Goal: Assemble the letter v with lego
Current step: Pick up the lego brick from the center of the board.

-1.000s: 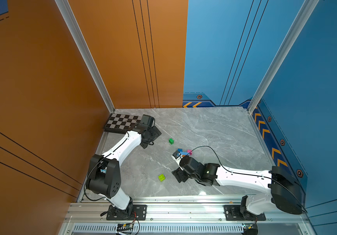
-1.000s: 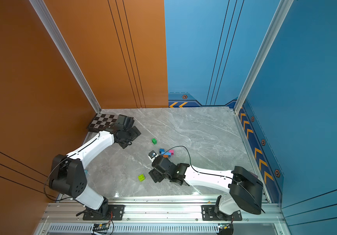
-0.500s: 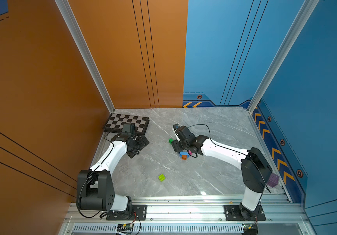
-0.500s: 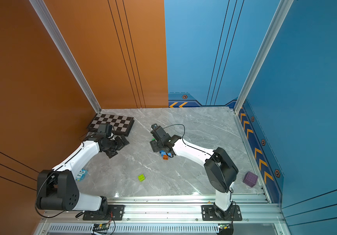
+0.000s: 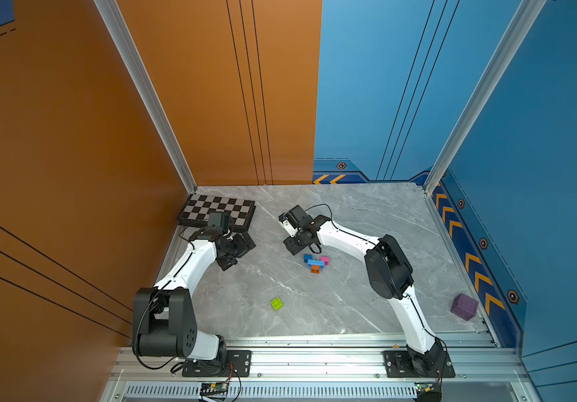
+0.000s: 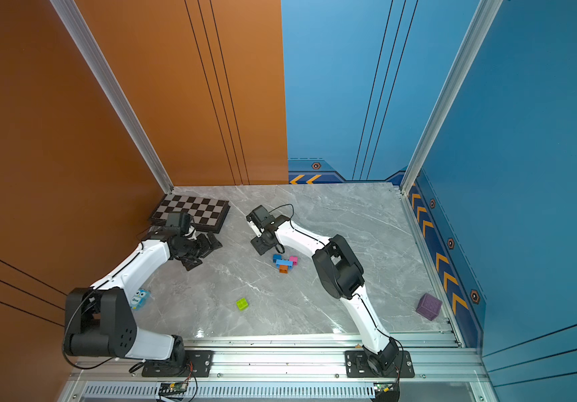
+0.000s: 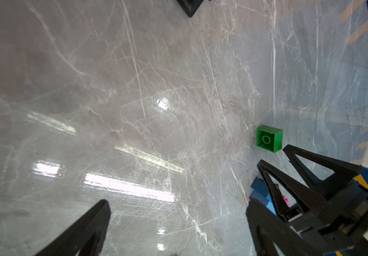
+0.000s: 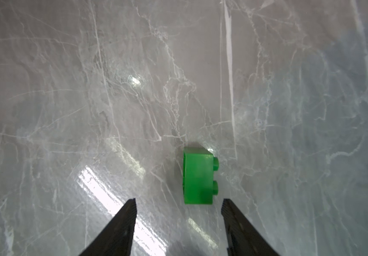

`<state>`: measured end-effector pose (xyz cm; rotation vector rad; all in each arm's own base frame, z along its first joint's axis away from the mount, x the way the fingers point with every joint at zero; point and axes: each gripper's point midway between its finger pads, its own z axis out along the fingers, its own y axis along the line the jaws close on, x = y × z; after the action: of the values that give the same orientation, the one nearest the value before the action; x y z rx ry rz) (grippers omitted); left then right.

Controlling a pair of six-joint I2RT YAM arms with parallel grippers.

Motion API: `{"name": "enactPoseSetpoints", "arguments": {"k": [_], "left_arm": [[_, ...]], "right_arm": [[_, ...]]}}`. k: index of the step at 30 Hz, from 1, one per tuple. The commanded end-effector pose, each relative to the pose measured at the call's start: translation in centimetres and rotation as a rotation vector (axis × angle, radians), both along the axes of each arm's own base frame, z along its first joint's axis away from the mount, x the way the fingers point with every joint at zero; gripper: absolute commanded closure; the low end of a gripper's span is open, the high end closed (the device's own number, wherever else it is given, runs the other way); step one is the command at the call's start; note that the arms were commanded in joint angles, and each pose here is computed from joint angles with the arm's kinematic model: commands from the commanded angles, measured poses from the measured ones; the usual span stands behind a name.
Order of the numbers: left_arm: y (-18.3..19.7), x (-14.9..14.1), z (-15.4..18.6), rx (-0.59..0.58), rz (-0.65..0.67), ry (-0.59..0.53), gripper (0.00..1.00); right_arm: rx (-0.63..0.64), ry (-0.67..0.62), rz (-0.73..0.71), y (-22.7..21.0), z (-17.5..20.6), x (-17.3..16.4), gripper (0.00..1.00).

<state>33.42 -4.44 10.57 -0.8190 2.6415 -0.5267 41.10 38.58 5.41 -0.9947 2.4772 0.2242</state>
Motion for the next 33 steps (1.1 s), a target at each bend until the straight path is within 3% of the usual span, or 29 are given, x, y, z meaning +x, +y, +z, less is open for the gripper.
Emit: {"name": "enactPoseSetpoints", "arguments": {"k": [1,10,14,23,28,33], "left_arm": [[-0.1,-0.4,-0.4,-0.014,-0.025,0.019,0.01],[-0.1,-0.4,-0.6,-0.019,-0.025,0.026,0.01],[-0.2,-0.4,-0.6,-0.024,-0.026,0.026,0.01],[-1.0,-0.3,0.1,-0.056,-0.043,0.011,0.01],[-3.0,-0.4,0.2,-0.068,-0.090,0.017,0.01],[-6.4,0.0,0.3,-0.051,-0.191,0.015,0.02]], "right_arm": [[-0.078,0.004,0.026,-0.5,-0.4,0.5,0.39],[-0.134,-0.013,0.041,-0.5,-1.6,1.5,0.56],[-0.141,-0.026,0.059,-0.4,-1.1,1.7,0.72],[-0.134,-0.091,0.104,-1.5,4.3,1.3,0.88],[-0.168,-0.098,0.194,-5.9,6.7,-1.1,0.96],[-0.133,-0.090,0.236,-12.8,7.1,-2.0,0.97]]}}
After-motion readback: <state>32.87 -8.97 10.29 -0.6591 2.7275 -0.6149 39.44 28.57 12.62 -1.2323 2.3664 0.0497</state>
